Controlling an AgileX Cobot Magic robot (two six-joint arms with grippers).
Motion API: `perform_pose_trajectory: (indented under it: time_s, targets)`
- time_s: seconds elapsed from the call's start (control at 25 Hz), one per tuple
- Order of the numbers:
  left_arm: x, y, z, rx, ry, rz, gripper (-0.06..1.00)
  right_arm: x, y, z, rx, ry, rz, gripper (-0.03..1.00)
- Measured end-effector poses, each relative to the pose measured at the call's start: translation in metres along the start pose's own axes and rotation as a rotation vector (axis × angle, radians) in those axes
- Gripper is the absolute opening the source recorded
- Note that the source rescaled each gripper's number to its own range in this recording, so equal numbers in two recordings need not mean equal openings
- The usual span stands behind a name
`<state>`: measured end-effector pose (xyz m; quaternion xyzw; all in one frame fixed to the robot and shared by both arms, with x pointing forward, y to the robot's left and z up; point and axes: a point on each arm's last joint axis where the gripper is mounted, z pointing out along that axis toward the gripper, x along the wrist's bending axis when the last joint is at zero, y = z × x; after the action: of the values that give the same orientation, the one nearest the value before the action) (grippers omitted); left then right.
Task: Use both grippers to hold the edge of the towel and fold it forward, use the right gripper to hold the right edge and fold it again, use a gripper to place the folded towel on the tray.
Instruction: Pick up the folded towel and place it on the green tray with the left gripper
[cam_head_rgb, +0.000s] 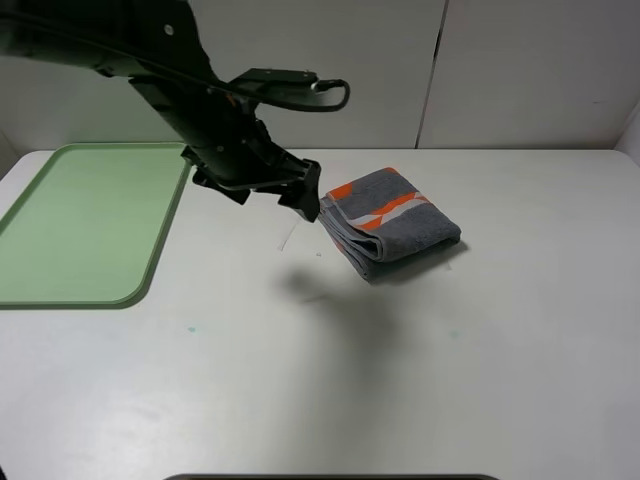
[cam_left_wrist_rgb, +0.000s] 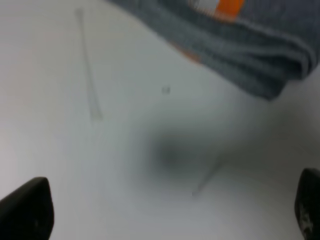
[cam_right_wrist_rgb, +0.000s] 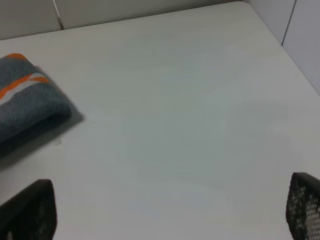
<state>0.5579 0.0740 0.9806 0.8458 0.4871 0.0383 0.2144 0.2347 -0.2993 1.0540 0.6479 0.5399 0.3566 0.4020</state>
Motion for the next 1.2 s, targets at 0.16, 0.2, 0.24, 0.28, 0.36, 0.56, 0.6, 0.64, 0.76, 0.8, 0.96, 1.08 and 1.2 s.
perform_pose_trajectory:
  time_s: [0.16,0.2,0.24,0.28,0.36,0.56,0.6,0.64,0.76,0.8,0.96,1.08,1.2]
  targets:
    - [-0.014,0.02,0.022,-0.005,0.018,0.077,0.97,0.0,0.0,0.0,0.0,0.0,0.0,1.0]
    - [-0.018,0.024,0.027,-0.006,0.021,0.094,0.97,0.0,0.0,0.0,0.0,0.0,0.0,1.0]
    - [-0.021,0.028,0.032,-0.008,0.025,0.112,0.97,0.0,0.0,0.0,0.0,0.0,0.0,1.0]
    - [-0.024,0.032,0.039,-0.01,0.032,0.133,0.97,0.0,0.0,0.0,0.0,0.0,0.0,1.0]
    - [-0.029,0.038,0.048,-0.011,0.037,0.171,0.97,0.0,0.0,0.0,0.0,0.0,0.0,1.0]
    - [-0.038,0.045,0.069,-0.003,0.038,0.231,0.97,0.0,0.0,0.0,0.0,0.0,0.0,1.0]
    - [-0.037,0.044,0.072,0.003,0.039,0.227,0.97,0.0,0.0,0.0,0.0,0.0,0.0,1.0]
    - [-0.037,0.043,0.074,0.009,0.039,0.214,0.97,0.0,0.0,0.0,0.0,0.0,0.0,1.0]
    - [-0.036,0.042,0.081,0.019,0.044,0.135,0.97,0.0,0.0,0.0,0.0,0.002,0.001,1.0]
    - [-0.035,0.041,0.085,0.024,0.047,0.108,0.97,0.0,0.0,0.0,0.0,0.003,0.002,1.0]
    - [-0.034,0.038,0.103,0.021,0.052,0.06,0.97,0.0,0.0,0.0,0.0,0.003,0.002,1.0]
    - [-0.032,0.036,0.114,0.009,0.052,0.041,0.97,0.0,0.0,0.0,0.0,0.003,0.002,1.0]
    - [-0.032,0.037,0.121,-0.016,0.049,0.022,0.97,0.0,0.0,0.0,0.0,0.003,0.002,1.0]
